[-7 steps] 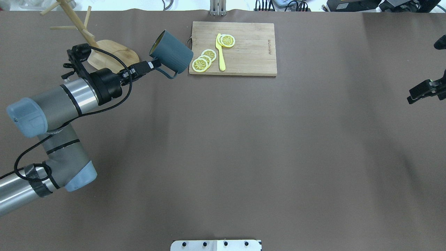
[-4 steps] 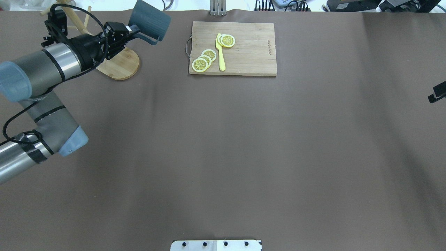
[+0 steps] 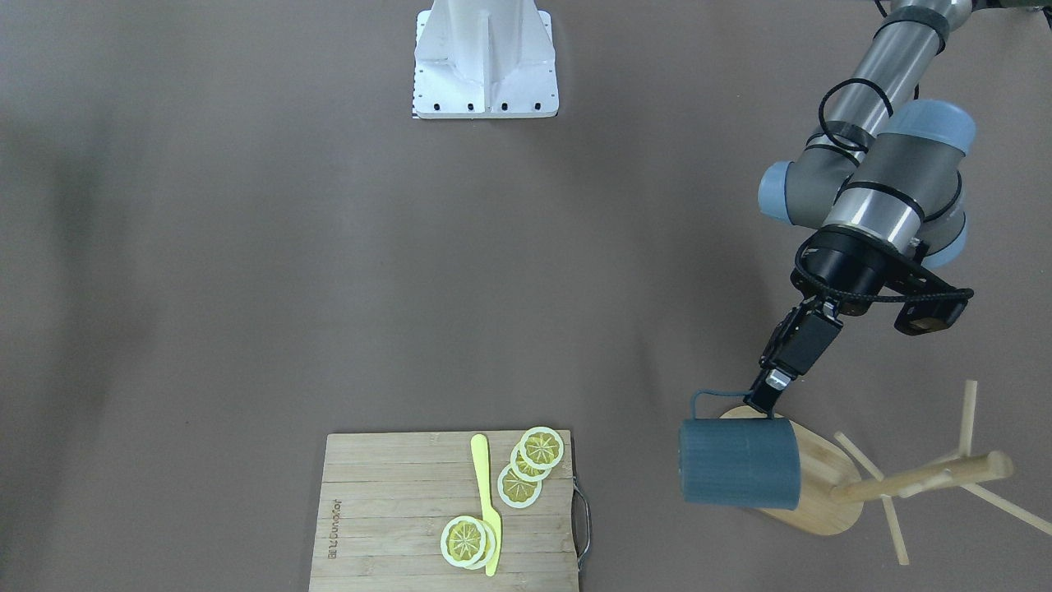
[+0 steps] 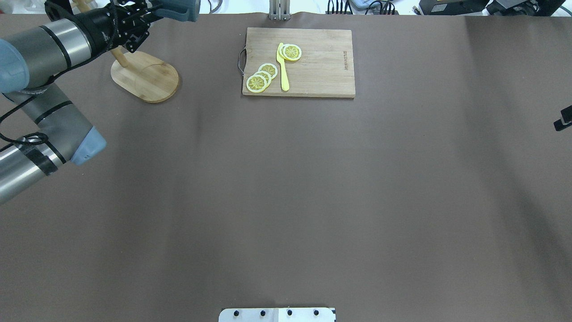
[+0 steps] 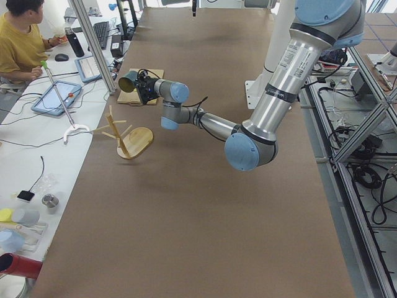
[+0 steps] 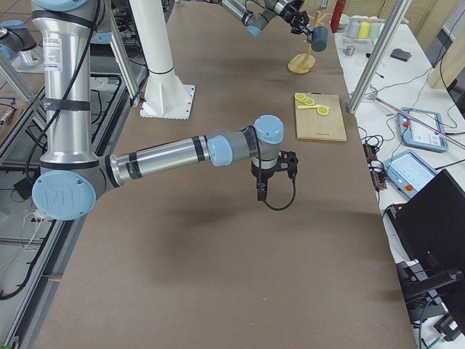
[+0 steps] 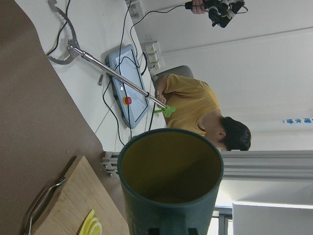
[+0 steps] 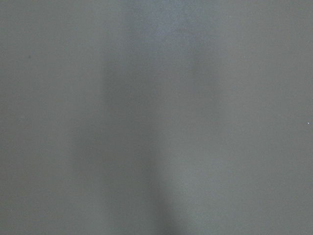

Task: Hang cup on storage rack
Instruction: 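Lower the mug handle onto a rack peg with the left gripper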

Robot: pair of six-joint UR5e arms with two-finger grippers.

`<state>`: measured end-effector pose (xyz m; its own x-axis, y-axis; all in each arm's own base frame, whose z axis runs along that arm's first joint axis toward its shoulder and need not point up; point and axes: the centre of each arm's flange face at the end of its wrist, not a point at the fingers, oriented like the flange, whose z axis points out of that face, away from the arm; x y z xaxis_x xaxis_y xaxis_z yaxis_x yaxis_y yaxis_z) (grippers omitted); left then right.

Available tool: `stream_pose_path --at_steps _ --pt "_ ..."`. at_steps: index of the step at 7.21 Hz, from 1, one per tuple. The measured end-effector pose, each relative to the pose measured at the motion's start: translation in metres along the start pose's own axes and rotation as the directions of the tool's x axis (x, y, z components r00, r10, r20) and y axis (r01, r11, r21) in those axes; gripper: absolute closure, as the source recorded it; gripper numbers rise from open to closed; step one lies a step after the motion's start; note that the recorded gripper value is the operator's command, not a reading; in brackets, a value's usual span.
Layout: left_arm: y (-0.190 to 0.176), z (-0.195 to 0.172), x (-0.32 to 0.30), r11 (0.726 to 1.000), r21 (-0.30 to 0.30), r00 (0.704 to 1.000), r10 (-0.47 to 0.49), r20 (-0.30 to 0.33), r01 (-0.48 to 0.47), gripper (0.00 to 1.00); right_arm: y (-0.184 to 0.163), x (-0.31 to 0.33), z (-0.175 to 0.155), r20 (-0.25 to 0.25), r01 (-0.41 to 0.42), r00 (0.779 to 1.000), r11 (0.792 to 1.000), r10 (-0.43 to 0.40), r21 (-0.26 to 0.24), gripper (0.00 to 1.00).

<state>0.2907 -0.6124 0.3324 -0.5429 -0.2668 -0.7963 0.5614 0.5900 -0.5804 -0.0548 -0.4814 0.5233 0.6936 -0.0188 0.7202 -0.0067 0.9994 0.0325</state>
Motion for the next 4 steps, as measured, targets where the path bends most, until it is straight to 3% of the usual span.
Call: stream_pose_path --at_steps 4 --pt "-0.04 -0.011 0.017 0.974 0.042 0.975 -0.22 -0.027 0.221 1.0 0.0 -0.002 -0.004 0.005 0.013 1.0 1.0 -0.013 0.016 0.0"
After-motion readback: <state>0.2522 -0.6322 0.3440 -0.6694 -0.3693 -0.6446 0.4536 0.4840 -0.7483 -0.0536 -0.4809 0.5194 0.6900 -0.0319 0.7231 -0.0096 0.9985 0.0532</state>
